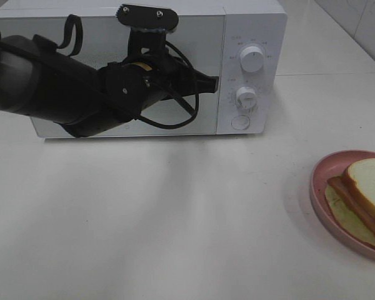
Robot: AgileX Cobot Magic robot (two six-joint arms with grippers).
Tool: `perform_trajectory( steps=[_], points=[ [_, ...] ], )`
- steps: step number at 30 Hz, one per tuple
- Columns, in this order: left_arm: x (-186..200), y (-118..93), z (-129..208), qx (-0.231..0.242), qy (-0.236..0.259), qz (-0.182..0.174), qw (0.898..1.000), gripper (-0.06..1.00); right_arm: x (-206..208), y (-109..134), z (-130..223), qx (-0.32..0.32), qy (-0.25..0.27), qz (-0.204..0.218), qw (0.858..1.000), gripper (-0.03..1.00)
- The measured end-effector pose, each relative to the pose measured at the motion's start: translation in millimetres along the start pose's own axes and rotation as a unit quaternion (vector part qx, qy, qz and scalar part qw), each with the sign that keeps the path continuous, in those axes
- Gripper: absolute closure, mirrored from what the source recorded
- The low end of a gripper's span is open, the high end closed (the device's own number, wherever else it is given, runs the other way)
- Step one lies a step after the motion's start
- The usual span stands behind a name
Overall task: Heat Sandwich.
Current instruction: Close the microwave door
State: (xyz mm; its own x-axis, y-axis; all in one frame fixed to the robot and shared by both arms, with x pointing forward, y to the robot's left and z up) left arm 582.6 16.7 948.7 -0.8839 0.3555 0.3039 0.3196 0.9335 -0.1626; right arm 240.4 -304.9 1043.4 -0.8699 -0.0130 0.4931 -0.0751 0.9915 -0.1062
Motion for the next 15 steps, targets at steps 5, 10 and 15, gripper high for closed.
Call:
perform_trajectory(
  steps=[5, 10, 15],
  points=[
    [14, 1, -4, 0.002, -0.019, -0.008, 1.000, 0.94, 0, 0, 0, 0.000, 0.000, 0.000, 1.000, 0.21],
    [35, 0, 0, -0.002, 0.014, 0.009, 1.000, 0.94, 0, 0, 0, 0.000, 0.000, 0.000, 1.000, 0.21],
    [60, 0, 5, 0.000, 0.081, 0.043, 0.996, 0.94, 0, 0, 0, 0.000, 0.000, 0.000, 1.000, 0.21]
  ],
)
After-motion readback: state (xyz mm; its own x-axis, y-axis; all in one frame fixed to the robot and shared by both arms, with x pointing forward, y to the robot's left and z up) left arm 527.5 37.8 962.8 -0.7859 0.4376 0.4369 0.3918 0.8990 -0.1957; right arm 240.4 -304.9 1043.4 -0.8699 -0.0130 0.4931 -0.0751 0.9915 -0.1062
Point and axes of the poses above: a point on each arm's last joint axis where the gripper is mounted, x pointing back along that axis away from the gripper, y along the wrist's bending axis when the last joint is at zero, z = x × y, the point moved 1 cm from there along -x, pointing out along that axis toward the gripper, and after that the axes turned 8 degrees about x, right-handed, at the moved point
